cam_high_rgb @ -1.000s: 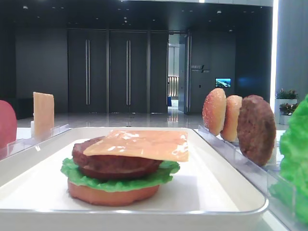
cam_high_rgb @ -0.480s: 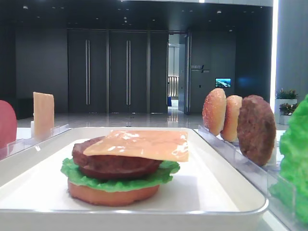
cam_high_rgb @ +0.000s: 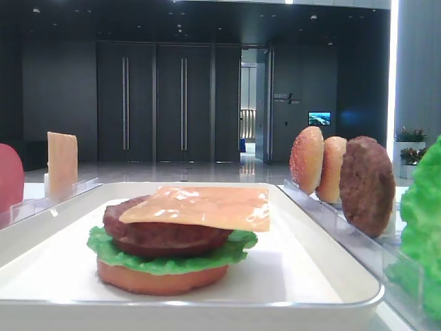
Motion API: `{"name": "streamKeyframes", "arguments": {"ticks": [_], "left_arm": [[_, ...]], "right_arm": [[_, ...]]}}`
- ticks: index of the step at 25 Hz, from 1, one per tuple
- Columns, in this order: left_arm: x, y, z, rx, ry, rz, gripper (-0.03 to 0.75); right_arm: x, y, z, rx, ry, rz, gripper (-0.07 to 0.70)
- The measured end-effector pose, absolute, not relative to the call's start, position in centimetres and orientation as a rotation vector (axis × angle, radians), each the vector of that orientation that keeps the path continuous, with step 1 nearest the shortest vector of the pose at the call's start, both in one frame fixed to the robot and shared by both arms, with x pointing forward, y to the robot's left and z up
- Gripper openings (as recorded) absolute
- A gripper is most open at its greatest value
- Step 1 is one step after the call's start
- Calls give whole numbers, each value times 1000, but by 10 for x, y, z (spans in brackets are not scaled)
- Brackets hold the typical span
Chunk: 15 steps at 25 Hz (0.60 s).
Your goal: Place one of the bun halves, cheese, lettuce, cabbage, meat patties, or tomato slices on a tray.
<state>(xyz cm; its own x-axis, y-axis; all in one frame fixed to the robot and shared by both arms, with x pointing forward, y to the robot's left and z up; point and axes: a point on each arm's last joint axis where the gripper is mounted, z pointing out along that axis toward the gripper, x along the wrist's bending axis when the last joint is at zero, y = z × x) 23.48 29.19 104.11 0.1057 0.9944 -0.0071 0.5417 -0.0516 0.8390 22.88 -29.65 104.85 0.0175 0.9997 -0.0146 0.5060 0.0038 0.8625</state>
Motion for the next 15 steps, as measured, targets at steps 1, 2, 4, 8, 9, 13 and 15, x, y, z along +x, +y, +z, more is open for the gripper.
{"name": "streamKeyframes", "arguments": {"ticks": [1,2,4,8,9,13,15], "left_arm": [[234,292,1041,1677,1511,827,433],[233,292,1040,1668,1503,836,433],[232,292,1040,1662,1496,844,433],[232,292,1041,1658,1492,849,433],[232,292,1041,1658,1492,849,433],[232,292,1041,1658,1492,849,432],[232,292,1041,1658,1492,849,432]], "right_arm": [[229,-297,1048,1590,1575,887,424],[229,-297,1048,1590,1575,887,424],[229,-297,1048,1590,1575,887,424],[229,-297,1048,1590,1575,887,424],[229,-297,1048,1590,1575,887,424],[229,-297,1048,1590,1575,887,424],[229,-297,1048,1590,1575,887,424]]}}
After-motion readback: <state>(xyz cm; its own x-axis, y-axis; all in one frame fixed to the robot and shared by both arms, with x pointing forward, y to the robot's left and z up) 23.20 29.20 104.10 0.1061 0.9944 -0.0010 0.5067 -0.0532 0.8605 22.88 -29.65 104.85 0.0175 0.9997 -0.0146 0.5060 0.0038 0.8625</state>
